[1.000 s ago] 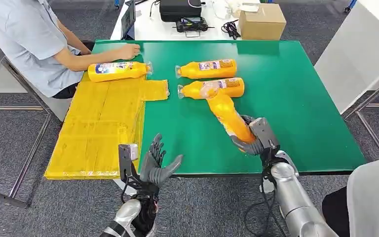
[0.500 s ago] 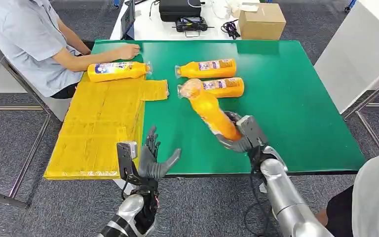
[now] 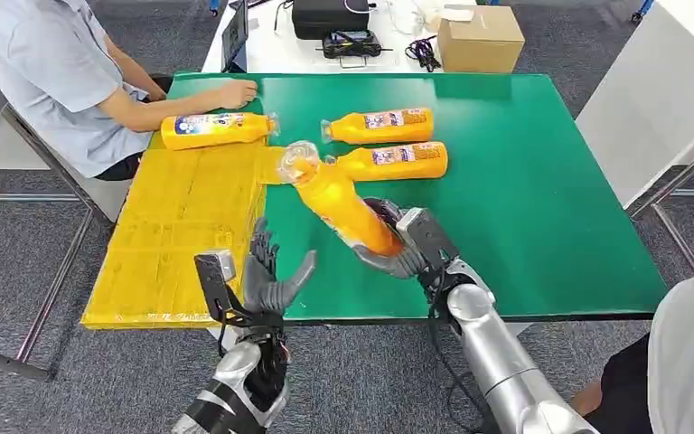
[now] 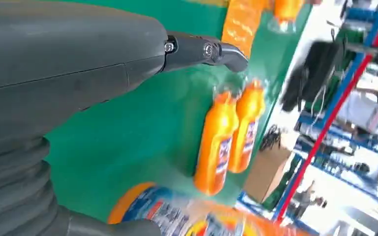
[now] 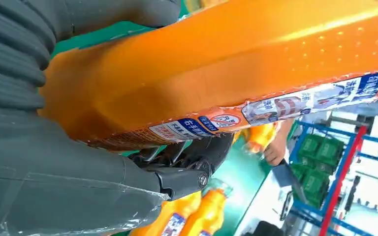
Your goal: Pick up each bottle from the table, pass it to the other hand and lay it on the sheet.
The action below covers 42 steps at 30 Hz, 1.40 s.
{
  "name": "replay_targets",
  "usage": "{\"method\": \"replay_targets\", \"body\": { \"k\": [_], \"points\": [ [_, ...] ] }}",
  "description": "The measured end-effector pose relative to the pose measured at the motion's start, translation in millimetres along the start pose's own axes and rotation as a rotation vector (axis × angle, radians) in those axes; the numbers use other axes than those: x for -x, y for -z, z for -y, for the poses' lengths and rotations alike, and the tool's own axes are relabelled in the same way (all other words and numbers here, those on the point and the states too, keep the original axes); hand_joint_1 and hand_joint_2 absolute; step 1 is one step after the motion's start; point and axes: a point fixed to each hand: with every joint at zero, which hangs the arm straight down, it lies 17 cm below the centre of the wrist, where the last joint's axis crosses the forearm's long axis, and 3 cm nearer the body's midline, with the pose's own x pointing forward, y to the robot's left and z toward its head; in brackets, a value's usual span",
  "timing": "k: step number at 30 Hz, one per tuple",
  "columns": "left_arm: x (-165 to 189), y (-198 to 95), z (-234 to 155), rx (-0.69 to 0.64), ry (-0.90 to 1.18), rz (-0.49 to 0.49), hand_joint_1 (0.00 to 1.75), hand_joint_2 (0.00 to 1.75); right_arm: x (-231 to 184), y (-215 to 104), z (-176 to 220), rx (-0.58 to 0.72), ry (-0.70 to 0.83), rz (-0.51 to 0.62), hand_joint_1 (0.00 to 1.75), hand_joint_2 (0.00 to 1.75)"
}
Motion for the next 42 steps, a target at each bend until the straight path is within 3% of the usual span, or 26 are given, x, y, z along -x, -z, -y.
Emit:
{"method": "replay_targets", "body": {
  "k": [4,15,42],
  "points": [
    [2.3,9.7,-7.1,-0.041,-0.047,-0.038,0.00,1.75,-2.5,2.5,-11.7,-0.011,-0.007,0.004,1.75,1.75],
    [-9.8,18.3,-17.0,-0.087,-0.060,0.000,0.00,1.75,-12.5,12.1,-48.7,-0.066,-0.021,0.020,1.75,1.75],
    [-17.2,6.7,8.6,-0.012,-0.106,0.001,0.00,1.75,-11.8,9.0,-40.7,-0.025,-0.007,0.030,1.75,1.75]
  ]
}}
